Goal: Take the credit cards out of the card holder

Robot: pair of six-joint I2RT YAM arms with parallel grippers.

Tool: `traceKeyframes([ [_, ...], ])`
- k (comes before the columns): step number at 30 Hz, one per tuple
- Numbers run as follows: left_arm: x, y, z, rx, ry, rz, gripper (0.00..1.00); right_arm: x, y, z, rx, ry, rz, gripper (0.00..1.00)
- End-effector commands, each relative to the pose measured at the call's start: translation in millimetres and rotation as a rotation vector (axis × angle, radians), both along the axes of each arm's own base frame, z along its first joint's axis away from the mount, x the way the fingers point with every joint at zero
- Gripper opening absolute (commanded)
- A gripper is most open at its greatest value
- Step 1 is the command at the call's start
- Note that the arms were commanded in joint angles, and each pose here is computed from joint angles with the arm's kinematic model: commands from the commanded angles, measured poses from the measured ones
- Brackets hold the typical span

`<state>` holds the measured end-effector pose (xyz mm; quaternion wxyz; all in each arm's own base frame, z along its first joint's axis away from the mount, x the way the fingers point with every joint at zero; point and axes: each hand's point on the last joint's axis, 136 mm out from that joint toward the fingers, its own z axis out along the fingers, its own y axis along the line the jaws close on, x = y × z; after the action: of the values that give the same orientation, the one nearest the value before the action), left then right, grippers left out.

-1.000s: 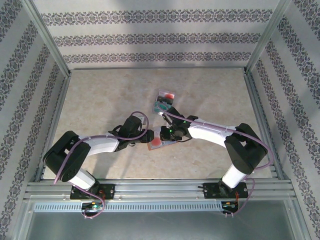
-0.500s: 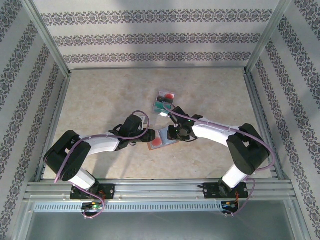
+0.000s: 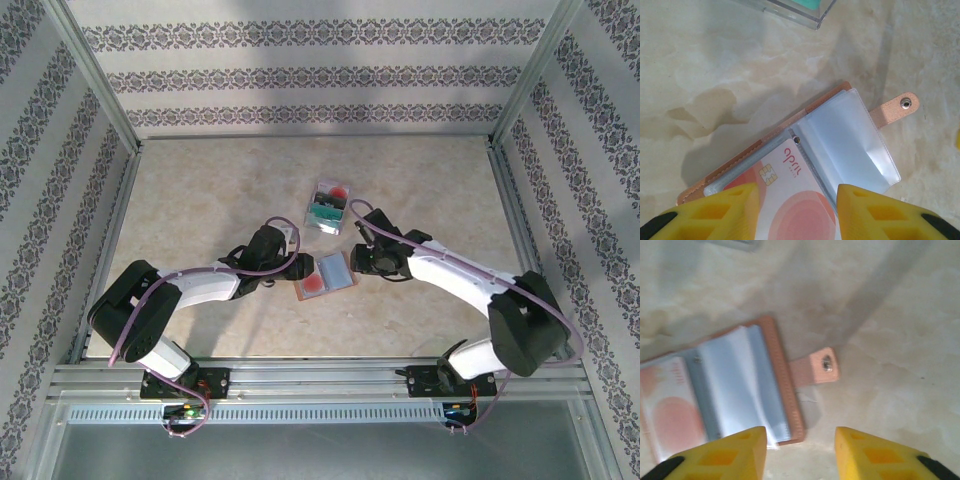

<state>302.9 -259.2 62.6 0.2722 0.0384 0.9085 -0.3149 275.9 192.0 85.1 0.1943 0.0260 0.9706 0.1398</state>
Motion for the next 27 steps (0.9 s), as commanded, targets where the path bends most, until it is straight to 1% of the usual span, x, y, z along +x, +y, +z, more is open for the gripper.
traceKeyframes([
  [1,-7,0,-8,0.018,0.034,0.007,0.43,-1,27,17,0.130,-0.026,0.090,0.45],
  [4,-10,2,-15,0.017,0.055,0.014,0.38,1,47,18,0.201,-0.009,0.143,0.43],
  [9,-10,3,-22,0.009,0.080,0.029,0.31,2,71,6,0.232,0.034,0.205,0.36],
  [13,-11,9,-29,0.017,0.104,0.048,0.26,2,86,-3,0.244,0.058,0.242,0.34],
  [16,-13,12,-33,0.023,0.121,0.054,0.24,1,95,-12,0.269,0.088,0.255,0.34],
  [23,-16,15,-38,0.039,0.135,0.055,0.23,-2,110,-32,0.333,0.154,0.264,0.33],
  [27,-16,14,-41,0.039,0.140,0.052,0.23,0,110,-38,0.339,0.166,0.254,0.32],
])
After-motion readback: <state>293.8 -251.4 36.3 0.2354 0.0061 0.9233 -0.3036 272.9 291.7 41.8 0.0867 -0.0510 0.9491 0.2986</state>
